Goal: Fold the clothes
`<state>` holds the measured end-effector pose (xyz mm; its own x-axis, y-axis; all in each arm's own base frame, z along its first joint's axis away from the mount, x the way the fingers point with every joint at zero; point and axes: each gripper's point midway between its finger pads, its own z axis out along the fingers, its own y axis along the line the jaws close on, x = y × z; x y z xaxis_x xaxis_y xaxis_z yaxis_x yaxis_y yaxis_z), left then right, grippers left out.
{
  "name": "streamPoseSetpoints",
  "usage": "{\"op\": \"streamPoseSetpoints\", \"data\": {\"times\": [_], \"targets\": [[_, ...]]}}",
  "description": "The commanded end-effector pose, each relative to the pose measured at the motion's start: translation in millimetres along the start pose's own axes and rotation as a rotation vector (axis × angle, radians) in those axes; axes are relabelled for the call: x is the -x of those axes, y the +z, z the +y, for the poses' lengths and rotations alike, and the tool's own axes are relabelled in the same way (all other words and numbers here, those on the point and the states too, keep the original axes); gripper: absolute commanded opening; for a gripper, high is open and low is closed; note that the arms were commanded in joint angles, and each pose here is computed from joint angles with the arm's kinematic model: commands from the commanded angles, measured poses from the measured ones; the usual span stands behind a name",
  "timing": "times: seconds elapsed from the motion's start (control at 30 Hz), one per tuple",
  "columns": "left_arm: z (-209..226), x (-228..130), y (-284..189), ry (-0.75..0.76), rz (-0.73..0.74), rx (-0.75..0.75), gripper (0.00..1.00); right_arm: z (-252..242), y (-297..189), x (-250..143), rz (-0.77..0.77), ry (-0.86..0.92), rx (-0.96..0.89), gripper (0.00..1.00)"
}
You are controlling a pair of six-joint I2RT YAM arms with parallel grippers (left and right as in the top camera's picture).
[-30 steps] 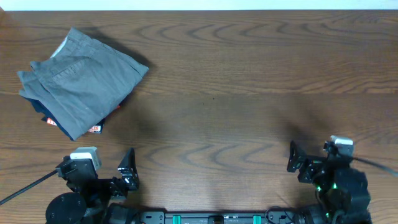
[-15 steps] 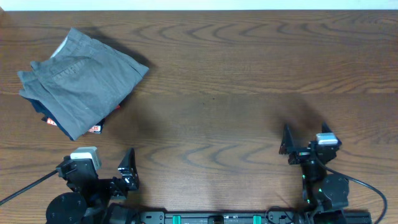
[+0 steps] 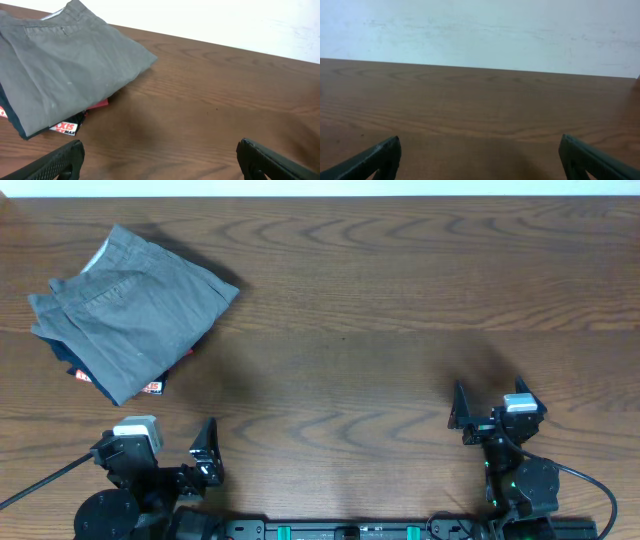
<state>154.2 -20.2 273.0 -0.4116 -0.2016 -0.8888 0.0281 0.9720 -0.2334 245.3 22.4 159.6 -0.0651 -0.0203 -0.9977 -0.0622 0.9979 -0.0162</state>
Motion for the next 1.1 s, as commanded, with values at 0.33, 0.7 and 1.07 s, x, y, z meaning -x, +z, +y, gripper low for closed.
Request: {"op": "streamPoseSetpoints", "data": {"times": [0.33,0.7,1.07], "targets": [[2,0,0,-0.007,-0.003,0.01,0.98,-1,0,-1,-0.002,-0.014,-0.003,0.99],[40,-30,14,-0.044,0.038,0.204,0.98,-1,0,-1,-0.001,-0.014,-0.003,0.99],[61,-69,84,-0.075,-0.131,0.201,0.98,-1,0,-1,-0.002,-0.014,-0.003,0.99]]}}
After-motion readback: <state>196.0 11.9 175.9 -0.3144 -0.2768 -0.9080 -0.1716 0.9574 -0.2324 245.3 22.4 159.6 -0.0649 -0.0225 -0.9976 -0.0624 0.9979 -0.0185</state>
